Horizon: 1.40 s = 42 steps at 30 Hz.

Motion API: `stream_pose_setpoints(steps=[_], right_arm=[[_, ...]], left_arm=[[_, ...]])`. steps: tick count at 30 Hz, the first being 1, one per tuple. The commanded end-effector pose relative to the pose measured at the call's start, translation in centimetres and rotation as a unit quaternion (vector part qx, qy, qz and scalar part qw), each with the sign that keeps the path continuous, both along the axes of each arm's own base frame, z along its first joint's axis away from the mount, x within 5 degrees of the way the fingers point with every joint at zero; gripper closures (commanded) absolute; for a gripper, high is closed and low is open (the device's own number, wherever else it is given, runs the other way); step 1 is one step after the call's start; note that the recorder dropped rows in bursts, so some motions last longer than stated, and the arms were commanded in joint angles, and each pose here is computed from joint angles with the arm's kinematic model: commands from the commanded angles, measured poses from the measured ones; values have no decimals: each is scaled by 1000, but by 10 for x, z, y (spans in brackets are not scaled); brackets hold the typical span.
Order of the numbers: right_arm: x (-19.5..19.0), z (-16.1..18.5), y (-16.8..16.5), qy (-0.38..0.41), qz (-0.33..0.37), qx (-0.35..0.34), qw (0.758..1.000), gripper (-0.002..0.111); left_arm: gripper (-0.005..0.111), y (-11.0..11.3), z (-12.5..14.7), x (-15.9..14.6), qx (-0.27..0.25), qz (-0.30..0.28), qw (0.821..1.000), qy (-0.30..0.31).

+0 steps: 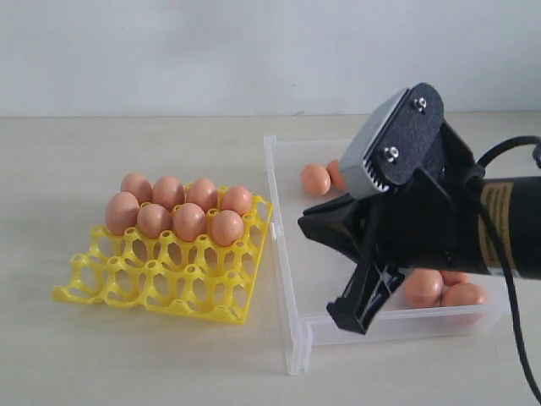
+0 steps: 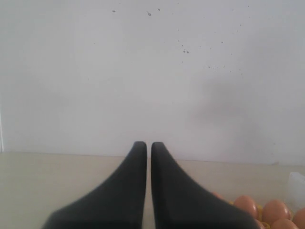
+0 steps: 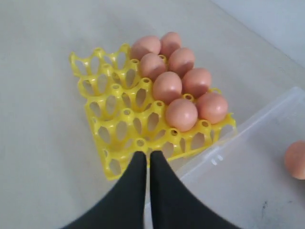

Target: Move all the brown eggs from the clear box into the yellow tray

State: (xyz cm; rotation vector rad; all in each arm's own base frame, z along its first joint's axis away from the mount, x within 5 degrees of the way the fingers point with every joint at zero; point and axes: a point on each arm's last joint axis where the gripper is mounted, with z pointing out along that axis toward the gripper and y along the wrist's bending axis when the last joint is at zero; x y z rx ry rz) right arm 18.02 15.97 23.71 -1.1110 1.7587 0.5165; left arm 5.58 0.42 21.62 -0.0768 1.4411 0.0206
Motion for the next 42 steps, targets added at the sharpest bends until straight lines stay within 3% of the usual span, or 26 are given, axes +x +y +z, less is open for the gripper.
stream_pose_setpoints(steps=[1, 11, 16, 21, 42], right_arm=[[-10, -11, -3, -14, 1, 5, 1000, 108], [-3, -25, -23, -56, -126, 1, 990, 108], [8, -19, -43, -137, -243, 18, 960, 108], [10, -25, -55, -95, -321, 20, 942, 108], [10, -26, -56, -83, -330, 26, 940, 108]], left_arm=[[103, 0, 1, 0, 0, -1, 1000, -5], [103, 0, 1, 0, 0, -1, 1000, -5], [103, 0, 1, 0, 0, -1, 1000, -5], [103, 0, 1, 0, 0, -1, 1000, -5], [103, 0, 1, 0, 0, -1, 1000, -5]])
